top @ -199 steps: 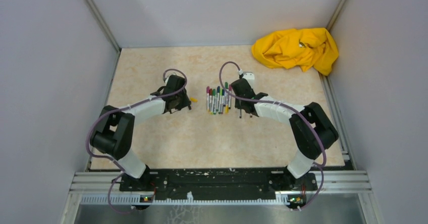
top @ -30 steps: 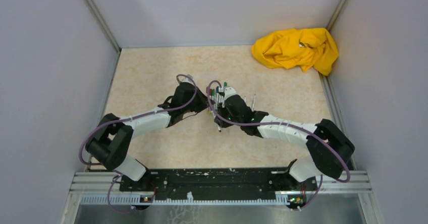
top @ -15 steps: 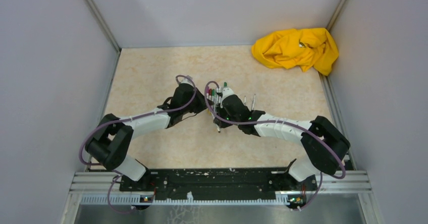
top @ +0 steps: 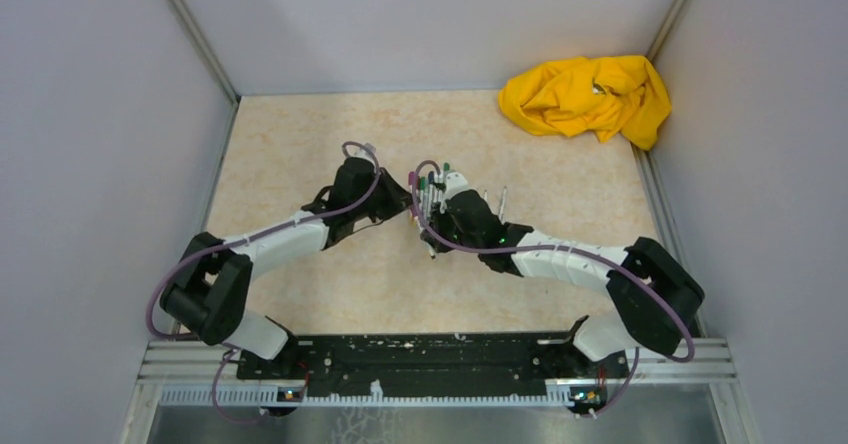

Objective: Open the pen caps

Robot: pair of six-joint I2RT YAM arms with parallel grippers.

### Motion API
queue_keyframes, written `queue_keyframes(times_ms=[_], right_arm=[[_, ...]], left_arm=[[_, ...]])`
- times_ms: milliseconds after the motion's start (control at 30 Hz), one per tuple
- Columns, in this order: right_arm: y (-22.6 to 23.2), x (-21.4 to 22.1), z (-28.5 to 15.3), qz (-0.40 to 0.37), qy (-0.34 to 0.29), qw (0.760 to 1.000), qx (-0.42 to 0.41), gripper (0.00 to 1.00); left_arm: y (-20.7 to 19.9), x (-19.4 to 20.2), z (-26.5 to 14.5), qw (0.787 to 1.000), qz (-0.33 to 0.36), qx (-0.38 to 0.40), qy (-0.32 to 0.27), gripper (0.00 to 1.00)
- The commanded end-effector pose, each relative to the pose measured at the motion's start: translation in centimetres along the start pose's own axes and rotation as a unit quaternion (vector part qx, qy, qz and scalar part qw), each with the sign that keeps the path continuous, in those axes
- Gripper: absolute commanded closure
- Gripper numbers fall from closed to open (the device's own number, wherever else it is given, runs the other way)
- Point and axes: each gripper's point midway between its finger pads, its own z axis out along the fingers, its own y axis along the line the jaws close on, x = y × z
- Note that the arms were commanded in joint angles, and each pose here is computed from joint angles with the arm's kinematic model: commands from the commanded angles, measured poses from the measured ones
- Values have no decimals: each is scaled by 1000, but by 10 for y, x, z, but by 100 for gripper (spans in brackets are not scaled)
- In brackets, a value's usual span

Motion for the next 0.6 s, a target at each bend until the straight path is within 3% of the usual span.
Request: queue_keyframes(times_ms=[0, 233, 567], right_arm=[[-5, 10, -12, -10, -2, 1000, 1, 100], [-10, 11, -22, -10, -9, 1000, 8, 100], [-13, 16, -30, -4, -8, 1000, 9, 100]], left_arm=[[-42, -51, -18, 998, 3, 53, -43, 100], [-28, -82, -27, 997, 18, 21, -72, 100], [-4, -92, -24, 997, 16, -5, -81, 100]])
